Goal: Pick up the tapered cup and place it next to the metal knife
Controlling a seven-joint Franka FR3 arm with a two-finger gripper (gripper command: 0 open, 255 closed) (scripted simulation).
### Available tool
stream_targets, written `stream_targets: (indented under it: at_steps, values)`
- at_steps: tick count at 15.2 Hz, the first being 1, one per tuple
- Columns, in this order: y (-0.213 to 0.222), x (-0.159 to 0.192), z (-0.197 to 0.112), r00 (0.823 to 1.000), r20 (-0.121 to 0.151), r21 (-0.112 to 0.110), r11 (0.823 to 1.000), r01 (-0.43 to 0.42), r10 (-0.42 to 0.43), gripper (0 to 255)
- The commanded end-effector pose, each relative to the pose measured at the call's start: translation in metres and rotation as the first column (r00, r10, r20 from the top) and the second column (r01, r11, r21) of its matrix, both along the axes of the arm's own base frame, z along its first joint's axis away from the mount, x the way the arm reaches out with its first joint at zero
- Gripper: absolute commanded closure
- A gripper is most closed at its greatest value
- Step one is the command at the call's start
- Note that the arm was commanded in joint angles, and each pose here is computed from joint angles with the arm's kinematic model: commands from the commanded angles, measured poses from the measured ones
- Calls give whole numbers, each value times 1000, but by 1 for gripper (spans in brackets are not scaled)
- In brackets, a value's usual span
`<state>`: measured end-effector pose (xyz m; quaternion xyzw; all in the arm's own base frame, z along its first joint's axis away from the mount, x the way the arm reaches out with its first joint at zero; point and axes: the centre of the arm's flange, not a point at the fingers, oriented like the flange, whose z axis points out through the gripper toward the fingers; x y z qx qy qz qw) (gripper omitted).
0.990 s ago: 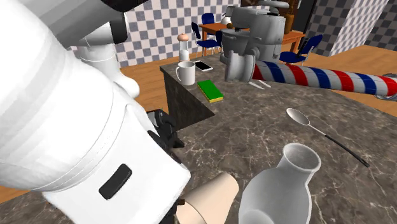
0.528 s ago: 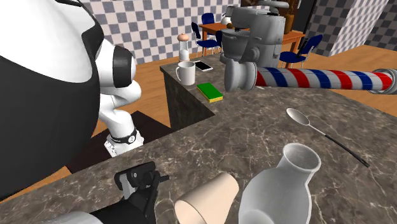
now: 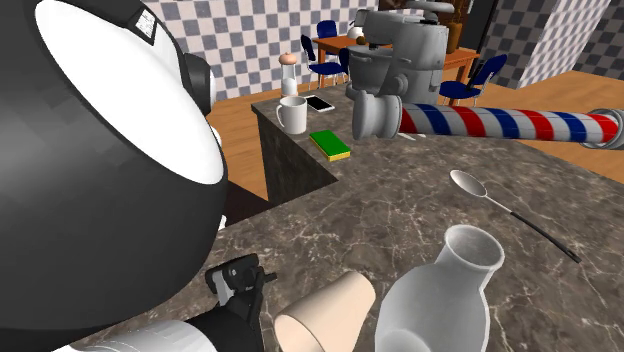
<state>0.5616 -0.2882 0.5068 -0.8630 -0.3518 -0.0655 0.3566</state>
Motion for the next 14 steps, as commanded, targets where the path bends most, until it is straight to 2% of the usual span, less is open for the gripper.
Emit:
stream_targets:
  at_steps: [1, 5, 6, 14]
  values:
    - [0, 0, 0, 1000, 0, 0, 1000, 0, 0, 0]
    - [0, 0, 0, 1000, 0, 0, 1000, 0, 0, 0]
    - [0, 0, 0, 1000, 0, 0, 1000, 0, 0, 255]
    - [0, 0, 0, 1000, 0, 0, 1000, 0, 0, 255]
